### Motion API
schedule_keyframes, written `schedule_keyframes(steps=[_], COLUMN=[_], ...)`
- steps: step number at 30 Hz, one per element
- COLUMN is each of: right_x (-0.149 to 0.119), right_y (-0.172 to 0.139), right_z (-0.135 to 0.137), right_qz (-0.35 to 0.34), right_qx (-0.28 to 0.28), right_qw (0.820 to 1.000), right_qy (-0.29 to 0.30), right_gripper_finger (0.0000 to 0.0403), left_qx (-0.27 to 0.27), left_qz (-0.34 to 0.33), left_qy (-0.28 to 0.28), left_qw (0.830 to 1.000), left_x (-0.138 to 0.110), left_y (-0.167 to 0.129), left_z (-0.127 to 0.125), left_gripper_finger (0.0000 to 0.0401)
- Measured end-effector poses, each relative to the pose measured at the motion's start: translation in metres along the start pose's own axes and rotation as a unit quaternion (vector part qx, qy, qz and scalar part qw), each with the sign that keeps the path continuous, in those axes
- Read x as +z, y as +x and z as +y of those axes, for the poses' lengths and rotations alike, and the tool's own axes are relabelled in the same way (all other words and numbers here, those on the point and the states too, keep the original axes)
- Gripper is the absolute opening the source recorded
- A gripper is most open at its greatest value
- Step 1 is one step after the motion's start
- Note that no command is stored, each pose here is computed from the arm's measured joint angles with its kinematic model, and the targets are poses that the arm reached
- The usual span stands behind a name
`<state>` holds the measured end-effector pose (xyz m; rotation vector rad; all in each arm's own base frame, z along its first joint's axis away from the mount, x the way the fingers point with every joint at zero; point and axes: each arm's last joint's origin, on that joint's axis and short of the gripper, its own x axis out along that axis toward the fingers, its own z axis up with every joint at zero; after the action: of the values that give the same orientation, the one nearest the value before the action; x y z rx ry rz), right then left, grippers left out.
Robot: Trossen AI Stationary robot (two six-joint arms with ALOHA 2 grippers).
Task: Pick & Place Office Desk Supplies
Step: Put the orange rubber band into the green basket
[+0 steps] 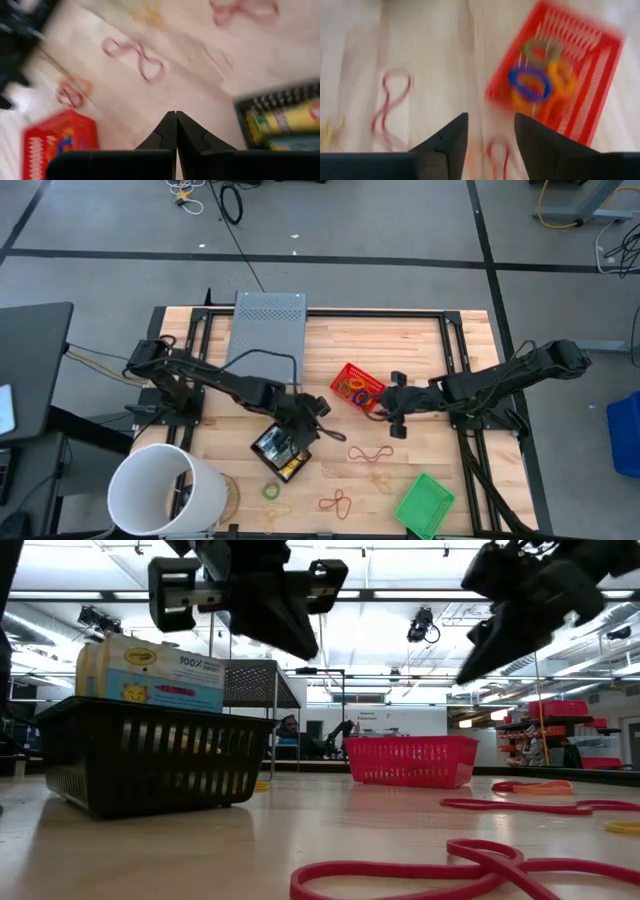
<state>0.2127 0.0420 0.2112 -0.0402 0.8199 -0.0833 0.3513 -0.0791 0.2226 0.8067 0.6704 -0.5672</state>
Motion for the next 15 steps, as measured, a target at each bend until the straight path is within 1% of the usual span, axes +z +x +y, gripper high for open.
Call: schedule_keyframes(steps=[2, 3, 5, 7, 8, 12, 15], right_x=[-0.004, -0.007, -0.012, -0.017, -0.018, -0.024, -0.029], right_y=[-0.002, -0.002, 0.001, 0.007, 0.011, 0.026, 0.036], right_z=[0.001, 0.001, 0.002, 0.004, 0.006, 0.013, 0.016], right_qz=[0.046, 0.068, 0.102, 0.137, 0.146, 0.181, 0.200], right_qx=[0.006, 0.010, 0.023, 0.031, 0.038, 0.042, 0.039], right_qw=[0.999, 0.997, 0.994, 0.989, 0.987, 0.982, 0.979], right_qy=[0.014, 0.021, 0.035, 0.045, 0.045, 0.030, 0.020], right_gripper_finger=[0.0168, 0.0174, 0.0185, 0.0193, 0.0195, 0.0196, 0.0194], left_qx=[0.010, 0.004, 0.012, 0.016, 0.023, 0.051, 0.088], left_qz=[-0.033, -0.044, -0.090, -0.126, -0.150, -0.231, -0.265], left_qy=[-0.013, -0.019, -0.038, -0.069, -0.086, -0.117, -0.123], left_qw=[0.999, 0.999, 0.995, 0.989, 0.985, 0.965, 0.952], left_x=[0.002, 0.001, 0.003, 0.002, 0.002, 0.002, 0.000], left_y=[-0.003, -0.006, -0.009, -0.013, -0.014, -0.022, -0.032], left_z=[0.007, 0.009, 0.018, 0.027, 0.033, 0.054, 0.067], left_gripper_finger=[0.0003, 0.0007, 0.0016, 0.0027, 0.0034, 0.0062, 0.0087])
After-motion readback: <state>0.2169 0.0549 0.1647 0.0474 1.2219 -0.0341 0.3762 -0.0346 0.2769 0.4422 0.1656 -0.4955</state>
